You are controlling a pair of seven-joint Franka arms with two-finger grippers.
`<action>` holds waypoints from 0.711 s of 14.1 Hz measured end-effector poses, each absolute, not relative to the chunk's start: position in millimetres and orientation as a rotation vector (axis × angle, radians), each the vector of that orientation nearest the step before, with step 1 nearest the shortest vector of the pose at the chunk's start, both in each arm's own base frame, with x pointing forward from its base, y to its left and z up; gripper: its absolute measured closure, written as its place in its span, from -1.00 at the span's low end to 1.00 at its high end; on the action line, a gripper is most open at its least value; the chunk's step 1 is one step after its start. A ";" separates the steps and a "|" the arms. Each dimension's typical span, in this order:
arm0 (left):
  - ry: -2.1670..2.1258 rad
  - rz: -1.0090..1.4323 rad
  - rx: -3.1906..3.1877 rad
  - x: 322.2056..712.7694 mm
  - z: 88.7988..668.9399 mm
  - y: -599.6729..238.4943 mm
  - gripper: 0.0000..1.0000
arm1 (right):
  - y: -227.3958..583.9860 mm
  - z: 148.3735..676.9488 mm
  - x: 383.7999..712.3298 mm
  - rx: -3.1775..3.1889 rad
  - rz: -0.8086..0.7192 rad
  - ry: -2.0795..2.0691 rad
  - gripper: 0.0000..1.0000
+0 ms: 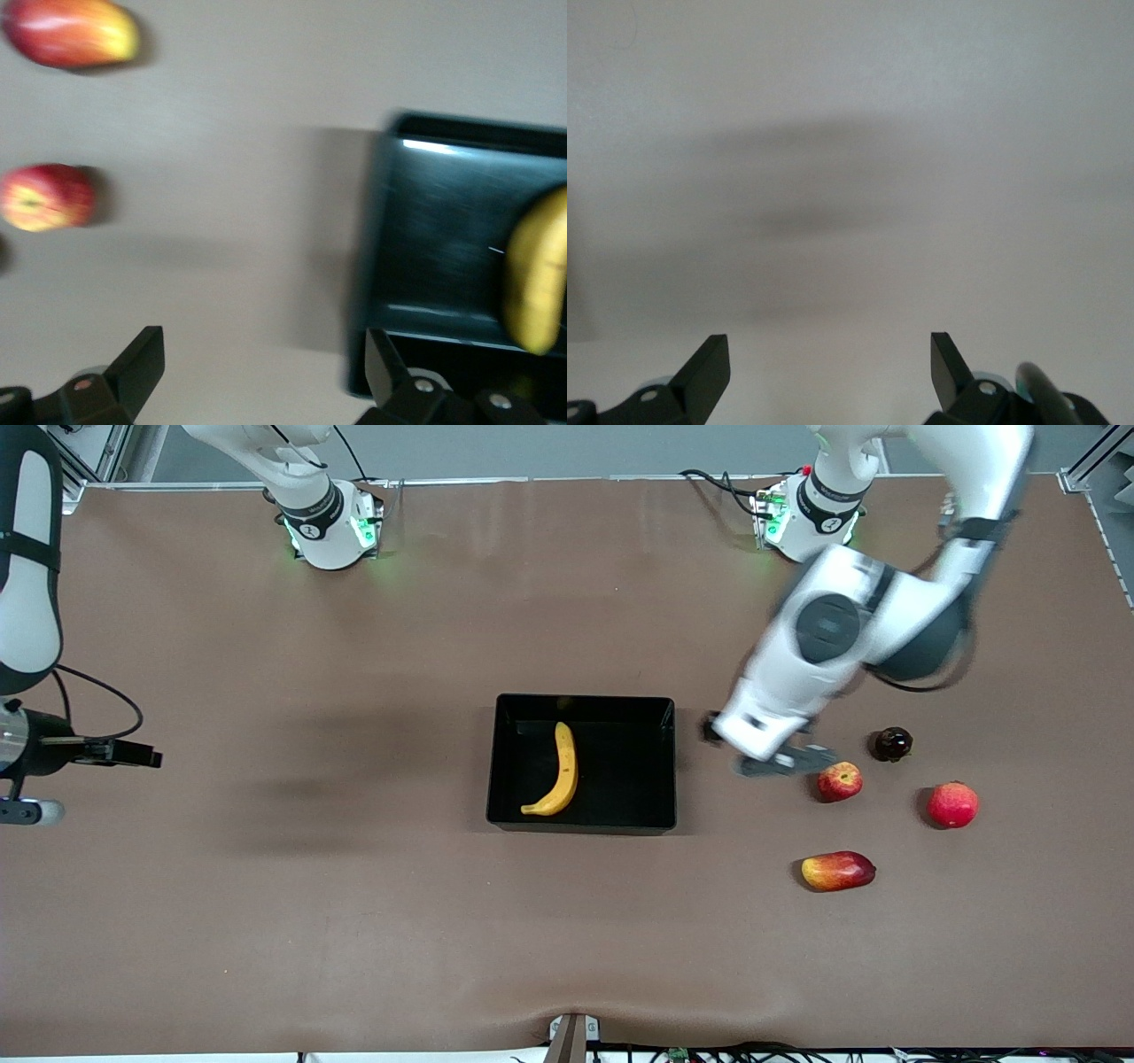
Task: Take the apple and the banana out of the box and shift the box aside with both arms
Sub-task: 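Move the left gripper to the banana while the right gripper reaches out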
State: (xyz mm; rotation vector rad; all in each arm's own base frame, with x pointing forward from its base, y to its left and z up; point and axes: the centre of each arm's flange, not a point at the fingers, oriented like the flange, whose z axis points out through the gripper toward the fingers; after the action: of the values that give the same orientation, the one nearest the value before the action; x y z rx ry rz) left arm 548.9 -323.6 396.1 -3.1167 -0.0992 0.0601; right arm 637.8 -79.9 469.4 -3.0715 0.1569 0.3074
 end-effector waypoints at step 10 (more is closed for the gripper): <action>-0.019 -0.063 -3.217 544.9 256.4 -503.9 -1.00 | 8.1 470.5 641.8 -3.068 0.326 0.064 -1.00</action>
State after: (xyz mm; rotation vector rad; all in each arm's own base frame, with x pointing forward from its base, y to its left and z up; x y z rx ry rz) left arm 544.9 -503.9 256.4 -3.2166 -0.0186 -0.0634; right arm 641.8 8.1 470.5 -3.0683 0.0640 0.3263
